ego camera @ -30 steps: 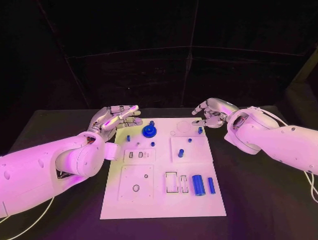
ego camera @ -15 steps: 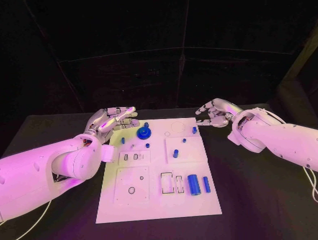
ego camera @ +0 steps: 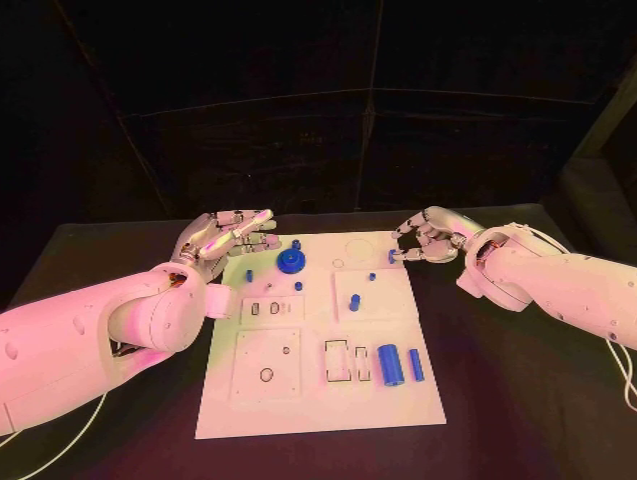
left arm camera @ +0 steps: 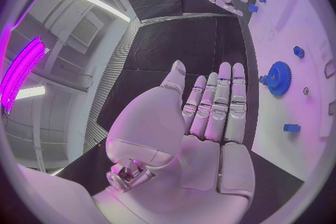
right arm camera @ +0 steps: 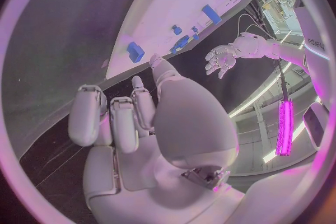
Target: Assemble the parts on the task board
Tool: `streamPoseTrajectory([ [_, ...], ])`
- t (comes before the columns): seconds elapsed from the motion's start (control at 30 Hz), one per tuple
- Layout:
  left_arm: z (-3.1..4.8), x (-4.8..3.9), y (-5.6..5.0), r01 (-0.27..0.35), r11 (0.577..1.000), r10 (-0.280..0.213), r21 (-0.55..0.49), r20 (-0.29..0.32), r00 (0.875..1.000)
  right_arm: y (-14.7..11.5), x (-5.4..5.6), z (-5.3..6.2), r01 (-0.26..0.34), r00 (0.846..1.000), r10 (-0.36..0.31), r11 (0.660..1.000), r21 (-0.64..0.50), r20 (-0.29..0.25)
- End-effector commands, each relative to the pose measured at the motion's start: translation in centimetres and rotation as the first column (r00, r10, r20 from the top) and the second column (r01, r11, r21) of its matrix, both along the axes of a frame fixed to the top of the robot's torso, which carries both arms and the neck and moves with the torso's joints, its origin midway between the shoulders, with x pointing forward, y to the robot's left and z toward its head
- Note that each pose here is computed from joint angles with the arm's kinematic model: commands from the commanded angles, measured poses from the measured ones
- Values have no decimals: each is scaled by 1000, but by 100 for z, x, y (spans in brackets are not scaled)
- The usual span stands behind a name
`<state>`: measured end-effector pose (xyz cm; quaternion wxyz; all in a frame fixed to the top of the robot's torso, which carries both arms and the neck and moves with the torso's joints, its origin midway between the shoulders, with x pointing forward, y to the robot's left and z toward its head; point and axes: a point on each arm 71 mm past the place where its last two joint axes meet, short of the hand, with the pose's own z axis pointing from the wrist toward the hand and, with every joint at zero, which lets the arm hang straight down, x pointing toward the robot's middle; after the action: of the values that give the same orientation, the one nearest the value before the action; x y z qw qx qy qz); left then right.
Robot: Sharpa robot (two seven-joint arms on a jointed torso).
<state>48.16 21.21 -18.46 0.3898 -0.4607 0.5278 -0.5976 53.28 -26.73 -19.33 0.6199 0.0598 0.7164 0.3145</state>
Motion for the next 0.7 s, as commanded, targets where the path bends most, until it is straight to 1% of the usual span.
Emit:
streamPoseTrajectory([
  [0.03, 14, 1, -14, 13, 1000, -13, -4, 9, 1000, 23, 2, -13, -29, 999, 29, 1000, -5, -17],
  [0.2, 10, 3, -16, 14, 1000, -14, -4, 8, 1000, 44, -2, -47, -39, 999, 39, 999, -17, -21],
  [0.4, 8, 4, -22, 16, 1000, -16, -5, 7, 1000, 41, 15, -84, -35, 999, 35, 999, -29, -28],
  [0.7, 1, 21, 1, 9, 1000, -9, -1, 8, 1000, 80, 40, -122, -45, 999, 43, 998, -47, -33],
])
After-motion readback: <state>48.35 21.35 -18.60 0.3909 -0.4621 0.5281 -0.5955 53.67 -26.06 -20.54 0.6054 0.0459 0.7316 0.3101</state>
